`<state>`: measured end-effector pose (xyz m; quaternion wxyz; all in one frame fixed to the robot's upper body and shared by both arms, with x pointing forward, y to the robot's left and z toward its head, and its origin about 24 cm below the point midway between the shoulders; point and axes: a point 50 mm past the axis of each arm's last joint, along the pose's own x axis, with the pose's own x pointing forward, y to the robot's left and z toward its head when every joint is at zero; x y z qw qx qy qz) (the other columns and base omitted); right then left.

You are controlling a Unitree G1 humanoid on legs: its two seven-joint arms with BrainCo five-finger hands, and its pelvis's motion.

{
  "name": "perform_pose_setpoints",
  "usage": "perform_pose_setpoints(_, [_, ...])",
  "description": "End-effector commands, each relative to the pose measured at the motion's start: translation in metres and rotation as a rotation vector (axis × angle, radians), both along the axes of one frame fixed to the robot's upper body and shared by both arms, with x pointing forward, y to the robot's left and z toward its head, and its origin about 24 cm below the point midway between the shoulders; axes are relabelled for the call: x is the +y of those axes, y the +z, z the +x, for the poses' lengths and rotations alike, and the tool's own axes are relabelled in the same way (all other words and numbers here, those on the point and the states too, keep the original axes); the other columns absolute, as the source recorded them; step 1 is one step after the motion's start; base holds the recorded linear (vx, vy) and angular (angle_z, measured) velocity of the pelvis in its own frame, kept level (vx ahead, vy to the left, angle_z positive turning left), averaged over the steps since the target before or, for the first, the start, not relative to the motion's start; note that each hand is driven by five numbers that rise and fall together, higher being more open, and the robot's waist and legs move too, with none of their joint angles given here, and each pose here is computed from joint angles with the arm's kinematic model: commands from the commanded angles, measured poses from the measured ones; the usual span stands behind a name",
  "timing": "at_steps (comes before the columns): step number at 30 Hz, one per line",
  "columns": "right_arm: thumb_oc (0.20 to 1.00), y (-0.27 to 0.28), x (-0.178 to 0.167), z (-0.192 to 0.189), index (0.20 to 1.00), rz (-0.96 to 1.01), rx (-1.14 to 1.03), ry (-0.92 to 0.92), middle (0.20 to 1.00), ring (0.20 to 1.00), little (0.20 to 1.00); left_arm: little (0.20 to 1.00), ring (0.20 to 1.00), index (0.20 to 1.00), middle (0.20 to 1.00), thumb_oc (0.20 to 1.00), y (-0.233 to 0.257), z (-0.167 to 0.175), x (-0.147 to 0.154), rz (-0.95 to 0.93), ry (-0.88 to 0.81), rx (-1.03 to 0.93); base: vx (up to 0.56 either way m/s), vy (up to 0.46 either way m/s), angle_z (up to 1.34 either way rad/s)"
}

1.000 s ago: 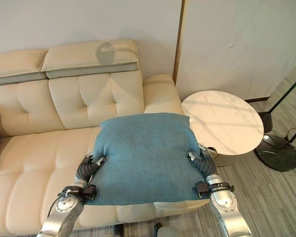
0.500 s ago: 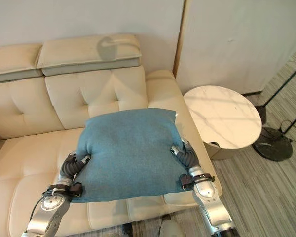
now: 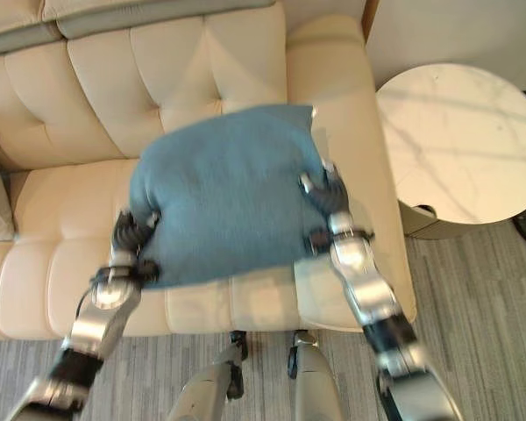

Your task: Pick up all the scattered cushions and arrange them neatly on the sofa.

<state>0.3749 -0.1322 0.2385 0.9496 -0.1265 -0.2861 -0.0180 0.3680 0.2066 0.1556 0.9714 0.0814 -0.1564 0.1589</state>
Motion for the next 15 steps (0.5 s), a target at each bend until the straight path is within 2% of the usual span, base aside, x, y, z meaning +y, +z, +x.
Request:
perform_pose_setpoints(1, [0.200, 0.097, 0.066, -0.037, 0.200, 0.110, -0.442, 0.221, 0.200, 0.200, 0.200, 0.200, 0.200, 0.200, 0.200, 0.200, 0.109, -0.002, -0.020, 0.101, -0.060, -0.451, -0.03, -0.025, 0.15])
perform_pose_setpoints(6, [0.200, 0.175, 0.088, -0.044, 0.200, 0.065, -0.592, 0.149, 0.200, 0.200, 0.200, 0.200, 0.200, 0.200, 0.200, 0.200, 0.209, 0.007, 0.004, 0.175, 0.122, -0.562, -0.02, -0.010, 0.06])
perform_pose_setpoints(9, [0.200, 0.195, 0.087, -0.048, 0.200, 0.057, -0.628, 0.125, 0.200, 0.200, 0.200, 0.206, 0.206, 0.206, 0.206, 0.206, 0.238, 0.003, 0.011, 0.193, 0.167, -0.587, -0.02, -0.011, 0.13])
perform_pose_setpoints(10, [0.241, 0.200, 0.087, -0.049, 0.241, 0.037, -0.638, 0.110, 0.241, 0.241, 0.241, 0.507, 0.507, 0.507, 0.507, 0.507, 0.246, 0.000, 0.017, 0.204, 0.201, -0.582, -0.06, -0.027, 0.17])
perform_pose_setpoints(11, [1.000, 0.200, 0.087, -0.046, 1.000, -0.002, -0.621, 0.107, 1.000, 1.000, 1.000, 1.000, 1.000, 1.000, 1.000, 1.000, 0.257, 0.000, 0.024, 0.207, 0.233, -0.547, -0.06, -0.029, 0.14])
perform_pose_setpoints(15, [1.000, 0.182, 0.077, -0.029, 1.000, -0.048, -0.524, 0.089, 1.000, 1.000, 1.000, 1.000, 1.000, 1.000, 1.000, 1.000, 0.254, 0.003, 0.044, 0.245, 0.282, -0.451, -0.04, -0.025, 0.12])
